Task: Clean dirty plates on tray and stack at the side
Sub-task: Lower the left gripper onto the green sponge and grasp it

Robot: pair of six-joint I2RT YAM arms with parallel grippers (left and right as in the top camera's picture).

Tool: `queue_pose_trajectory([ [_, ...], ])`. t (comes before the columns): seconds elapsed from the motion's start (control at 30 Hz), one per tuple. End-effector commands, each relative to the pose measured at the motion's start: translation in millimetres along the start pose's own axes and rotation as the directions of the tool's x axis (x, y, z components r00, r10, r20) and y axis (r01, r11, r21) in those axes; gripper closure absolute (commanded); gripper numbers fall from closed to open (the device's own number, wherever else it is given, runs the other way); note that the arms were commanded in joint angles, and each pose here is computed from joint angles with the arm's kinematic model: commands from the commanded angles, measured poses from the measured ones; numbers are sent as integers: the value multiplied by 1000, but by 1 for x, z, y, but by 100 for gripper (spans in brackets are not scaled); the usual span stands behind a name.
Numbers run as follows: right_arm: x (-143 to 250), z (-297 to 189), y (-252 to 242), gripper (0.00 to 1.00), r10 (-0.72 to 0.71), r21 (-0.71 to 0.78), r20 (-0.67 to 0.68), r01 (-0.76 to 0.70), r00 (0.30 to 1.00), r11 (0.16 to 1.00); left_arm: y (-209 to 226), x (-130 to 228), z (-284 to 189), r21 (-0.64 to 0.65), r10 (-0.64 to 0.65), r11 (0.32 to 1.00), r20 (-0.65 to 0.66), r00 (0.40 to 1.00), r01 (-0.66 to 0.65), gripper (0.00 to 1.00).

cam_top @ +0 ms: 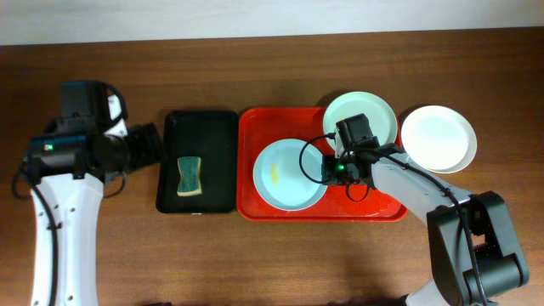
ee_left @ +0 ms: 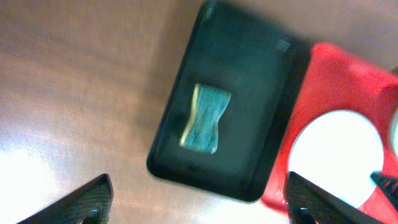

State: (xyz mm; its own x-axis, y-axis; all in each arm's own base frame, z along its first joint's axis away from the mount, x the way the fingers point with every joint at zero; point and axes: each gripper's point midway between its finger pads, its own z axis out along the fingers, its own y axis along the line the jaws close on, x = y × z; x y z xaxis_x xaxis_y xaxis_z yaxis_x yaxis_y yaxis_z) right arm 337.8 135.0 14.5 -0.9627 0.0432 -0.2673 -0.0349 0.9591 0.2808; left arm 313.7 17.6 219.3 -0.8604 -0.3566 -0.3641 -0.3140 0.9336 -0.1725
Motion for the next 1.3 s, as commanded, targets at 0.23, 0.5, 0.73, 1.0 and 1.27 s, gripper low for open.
queue_pose_trajectory([
  [0.23,1,1,2,96,-11,-7,-5,11,1000,1000,-18,77,107,45,156,987,-126,980,-151,18],
  [0.5,1,1,2,96,-11,-7,-4,11,1000,1000,-54,64,124,110,322,941,-7,947,-320,54],
  [0.73,1,1,2,96,-11,-6,-4,11,1000,1000,-45,38,129,-29,321,945,-118,940,-326,59],
  [1.0,1,1,2,96,-11,-6,-5,11,1000,1000,-26,49,160,-109,312,934,-210,927,-339,59],
  [1.27,1,1,2,96,-11,-7,-4,11,1000,1000,-16,64,193,-123,295,931,-300,907,-344,67],
])
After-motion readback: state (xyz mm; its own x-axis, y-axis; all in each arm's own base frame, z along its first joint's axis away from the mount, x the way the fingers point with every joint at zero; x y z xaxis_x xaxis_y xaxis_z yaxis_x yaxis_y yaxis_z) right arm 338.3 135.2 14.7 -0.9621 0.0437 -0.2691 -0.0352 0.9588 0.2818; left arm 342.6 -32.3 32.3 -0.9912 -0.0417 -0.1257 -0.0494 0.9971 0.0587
